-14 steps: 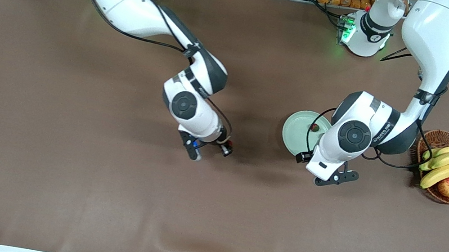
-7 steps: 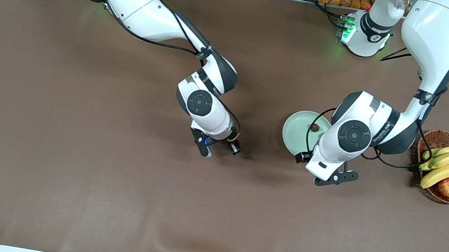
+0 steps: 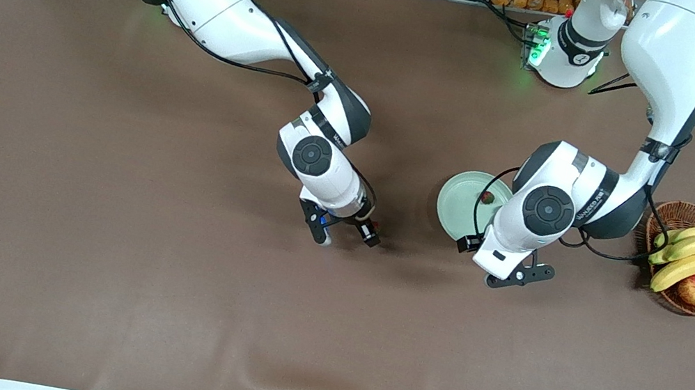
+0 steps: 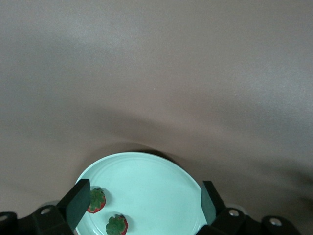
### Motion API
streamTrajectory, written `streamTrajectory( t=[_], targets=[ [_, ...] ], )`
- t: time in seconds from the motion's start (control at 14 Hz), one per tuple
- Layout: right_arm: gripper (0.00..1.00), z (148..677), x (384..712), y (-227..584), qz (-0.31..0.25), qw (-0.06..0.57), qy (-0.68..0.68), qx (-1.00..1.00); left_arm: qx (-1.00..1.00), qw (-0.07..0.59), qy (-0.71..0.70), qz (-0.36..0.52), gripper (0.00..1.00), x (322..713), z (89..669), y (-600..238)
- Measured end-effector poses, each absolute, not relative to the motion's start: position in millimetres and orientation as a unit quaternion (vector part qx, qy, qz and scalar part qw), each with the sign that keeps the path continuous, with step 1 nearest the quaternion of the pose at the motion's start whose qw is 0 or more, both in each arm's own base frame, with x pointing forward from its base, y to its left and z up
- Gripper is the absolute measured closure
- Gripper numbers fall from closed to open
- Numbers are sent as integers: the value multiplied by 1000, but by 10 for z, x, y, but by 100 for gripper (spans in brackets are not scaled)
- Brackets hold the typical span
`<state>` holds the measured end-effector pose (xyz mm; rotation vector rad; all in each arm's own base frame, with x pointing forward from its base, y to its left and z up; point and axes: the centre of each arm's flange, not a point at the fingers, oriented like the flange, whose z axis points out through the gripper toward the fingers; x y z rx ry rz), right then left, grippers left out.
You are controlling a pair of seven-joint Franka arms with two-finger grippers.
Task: Collect all strawberries into plate
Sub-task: 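Carry the last strawberry with the right gripper and release it beside the plate, then return the right arm to rest while the left gripper reaches the strawberry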
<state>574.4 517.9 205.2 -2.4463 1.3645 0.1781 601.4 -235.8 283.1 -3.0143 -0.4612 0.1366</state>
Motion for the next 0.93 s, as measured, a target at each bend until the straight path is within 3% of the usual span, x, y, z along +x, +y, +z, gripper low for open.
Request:
streamTrajectory(
  t=[0.14, 0.57, 0.93],
  targets=[
    [0, 2109, 5851, 5094, 62, 161, 485, -857, -986, 45, -151, 46, 0, 6012, 2815, -2360],
    [0, 2561, 6471, 4403, 70, 134, 516, -843, -985, 32, -167, 33, 0, 6101, 2816, -2432],
    [0, 2981, 6878, 3557, 111, 110, 479, -864, -981, 25, -192, 30, 0, 6108, 2730, -2804]
  ],
)
